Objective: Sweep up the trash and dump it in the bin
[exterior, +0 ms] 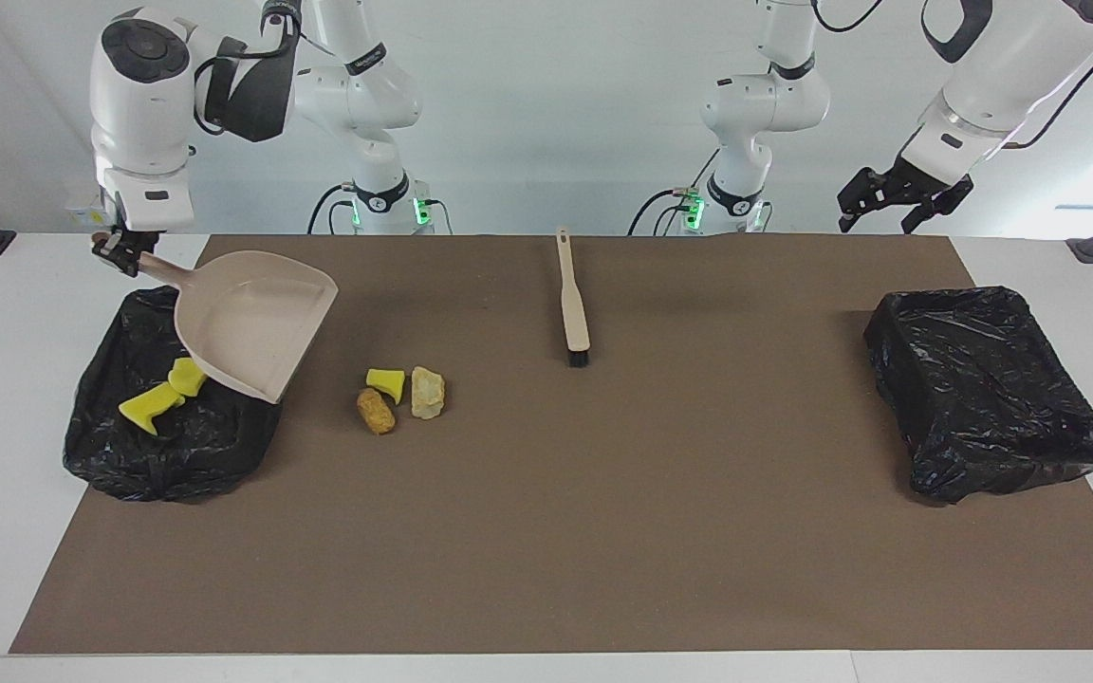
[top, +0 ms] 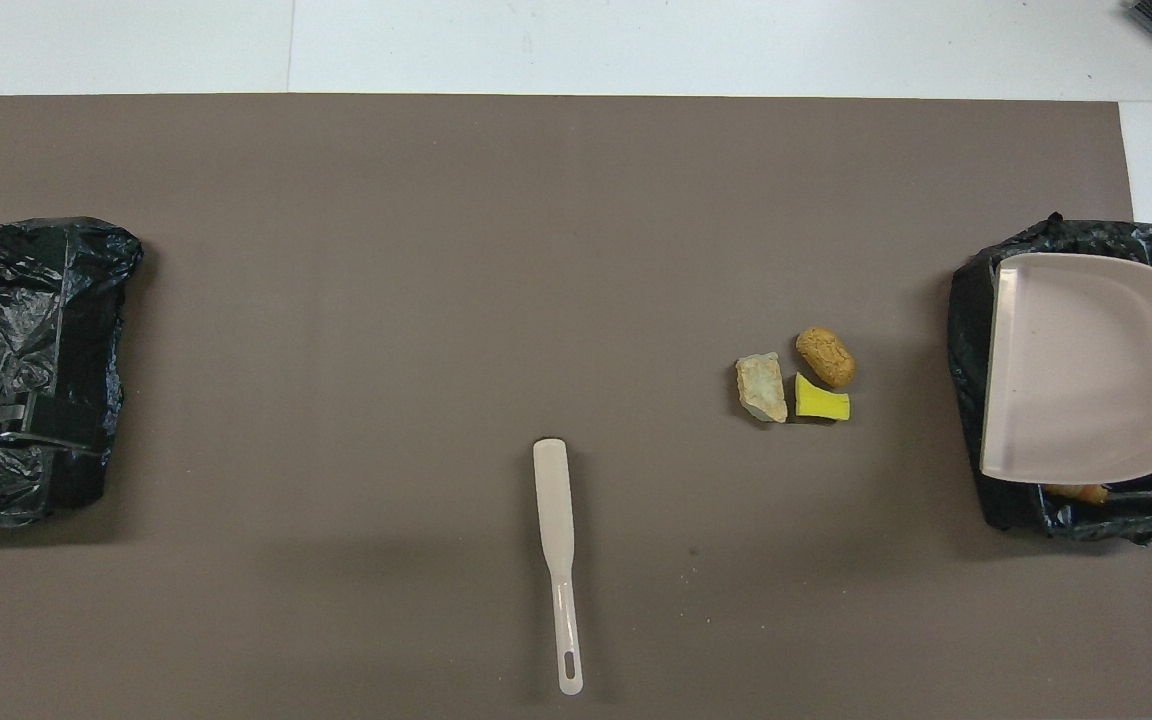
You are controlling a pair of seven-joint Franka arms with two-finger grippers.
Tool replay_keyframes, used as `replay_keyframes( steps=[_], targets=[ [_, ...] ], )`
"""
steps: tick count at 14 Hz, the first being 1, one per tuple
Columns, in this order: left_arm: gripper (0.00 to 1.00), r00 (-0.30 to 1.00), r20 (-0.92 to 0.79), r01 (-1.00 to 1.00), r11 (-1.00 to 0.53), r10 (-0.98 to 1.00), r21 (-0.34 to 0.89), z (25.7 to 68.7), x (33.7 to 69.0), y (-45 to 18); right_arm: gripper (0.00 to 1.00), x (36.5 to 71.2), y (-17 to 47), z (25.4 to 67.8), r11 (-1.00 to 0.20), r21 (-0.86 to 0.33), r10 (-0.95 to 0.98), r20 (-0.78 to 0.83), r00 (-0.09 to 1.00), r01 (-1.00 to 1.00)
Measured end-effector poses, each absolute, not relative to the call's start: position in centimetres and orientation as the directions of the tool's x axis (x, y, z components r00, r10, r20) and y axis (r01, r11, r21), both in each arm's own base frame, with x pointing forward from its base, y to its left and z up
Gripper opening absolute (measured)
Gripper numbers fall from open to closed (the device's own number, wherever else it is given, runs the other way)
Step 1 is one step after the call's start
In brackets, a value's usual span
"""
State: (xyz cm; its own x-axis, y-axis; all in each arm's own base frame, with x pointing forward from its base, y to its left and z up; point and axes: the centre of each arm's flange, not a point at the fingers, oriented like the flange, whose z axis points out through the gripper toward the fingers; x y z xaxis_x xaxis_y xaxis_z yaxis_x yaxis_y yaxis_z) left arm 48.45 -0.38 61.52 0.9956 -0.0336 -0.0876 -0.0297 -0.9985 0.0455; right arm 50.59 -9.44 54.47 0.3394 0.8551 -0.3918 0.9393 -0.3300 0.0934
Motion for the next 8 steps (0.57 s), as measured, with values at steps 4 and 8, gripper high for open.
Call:
replay_keyframes(
  steps=[4,8],
  targets=[
    [1.00,0.999,-0.028,-0.041,-0.998,-0.042,0.042,64.1,48.8,-0.9,0.31,50.4,-4.5,53.3,-0.579,0.094,0.758,-0.306,0.577,0.810],
    [1.00,0.999,-0.012,-0.046,-0.998,-0.047,0.041,64.6,50.2,-1.1,0.31,50.1,0.4,52.9,-0.769,0.084,0.605,-0.223,0.764,0.634]
  ],
)
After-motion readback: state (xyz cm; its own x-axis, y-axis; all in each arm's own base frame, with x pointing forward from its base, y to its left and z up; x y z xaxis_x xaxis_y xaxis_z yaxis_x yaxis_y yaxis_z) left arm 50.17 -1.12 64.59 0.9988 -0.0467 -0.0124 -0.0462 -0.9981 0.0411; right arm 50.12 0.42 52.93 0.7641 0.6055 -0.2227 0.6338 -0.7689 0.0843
